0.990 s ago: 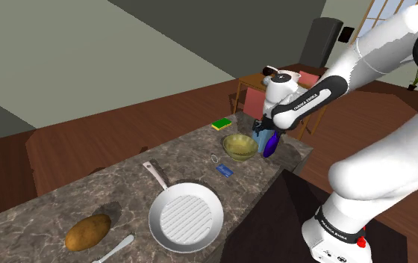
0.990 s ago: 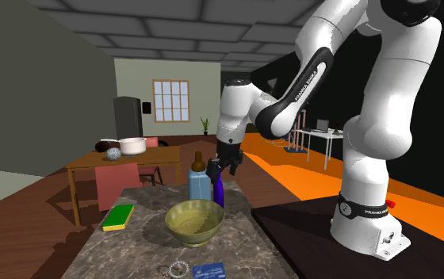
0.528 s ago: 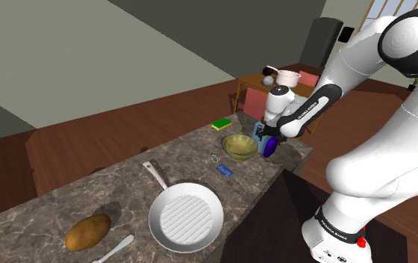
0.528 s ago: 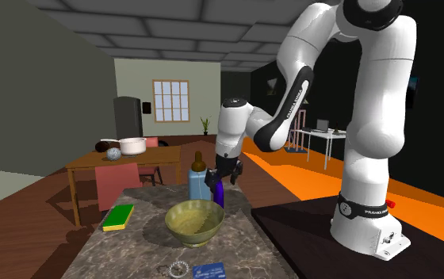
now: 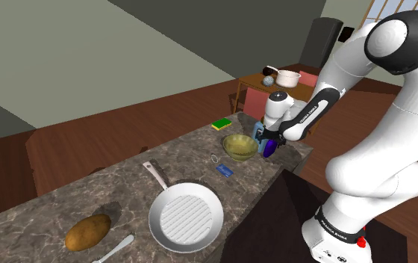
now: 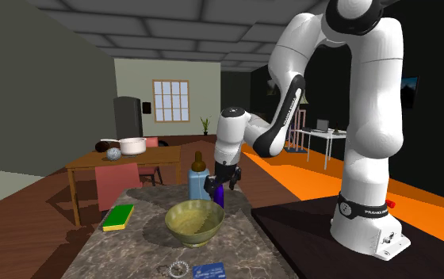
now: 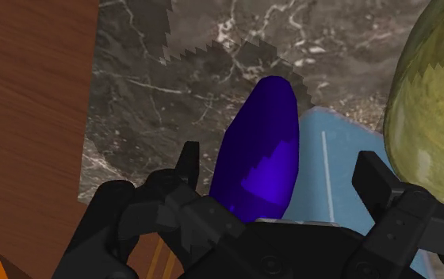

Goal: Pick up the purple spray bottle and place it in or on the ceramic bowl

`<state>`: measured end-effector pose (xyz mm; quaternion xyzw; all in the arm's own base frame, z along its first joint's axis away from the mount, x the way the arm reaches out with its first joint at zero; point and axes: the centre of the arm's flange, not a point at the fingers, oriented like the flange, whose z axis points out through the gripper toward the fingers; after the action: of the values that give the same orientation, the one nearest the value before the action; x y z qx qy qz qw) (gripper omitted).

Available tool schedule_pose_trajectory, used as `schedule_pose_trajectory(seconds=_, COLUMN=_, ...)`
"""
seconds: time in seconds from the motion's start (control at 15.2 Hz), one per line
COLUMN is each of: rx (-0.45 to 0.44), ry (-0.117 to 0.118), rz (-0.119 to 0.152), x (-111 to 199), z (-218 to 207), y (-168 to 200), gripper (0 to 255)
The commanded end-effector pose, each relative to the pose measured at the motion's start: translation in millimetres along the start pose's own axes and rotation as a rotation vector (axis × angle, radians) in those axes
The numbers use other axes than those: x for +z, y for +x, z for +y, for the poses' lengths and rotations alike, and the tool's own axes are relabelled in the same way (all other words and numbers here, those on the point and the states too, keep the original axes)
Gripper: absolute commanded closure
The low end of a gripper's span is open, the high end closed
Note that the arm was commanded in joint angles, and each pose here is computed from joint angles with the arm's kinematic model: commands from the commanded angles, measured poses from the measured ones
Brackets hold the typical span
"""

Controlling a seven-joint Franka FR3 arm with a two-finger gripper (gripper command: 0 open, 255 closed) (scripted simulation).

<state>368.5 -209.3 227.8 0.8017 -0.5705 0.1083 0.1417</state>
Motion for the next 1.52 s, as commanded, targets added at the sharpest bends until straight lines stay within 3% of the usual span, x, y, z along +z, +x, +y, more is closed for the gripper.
schedule_pose_trajectory(seconds=0.0, rx=0.0, ry=0.0, rz=0.0, x=0, z=0, y=0, gripper=0)
schedule_pose_trajectory(seconds=0.2, rx=0.0, ry=0.0, rz=0.0, x=0, z=0, y=0, gripper=0)
schedule_pose_trajectory(seconds=0.26, rx=0.0, ry=0.0, rz=0.0, x=0, z=0, y=0, gripper=255)
schedule_pose_trajectory(seconds=0.86, rx=0.0, ry=0.0, rz=0.0, x=0, z=0, y=0, gripper=255)
schedule_pose_trajectory(seconds=1.45, rx=0.0, ry=0.0, rz=0.0, x=-44, z=5, y=16, gripper=255)
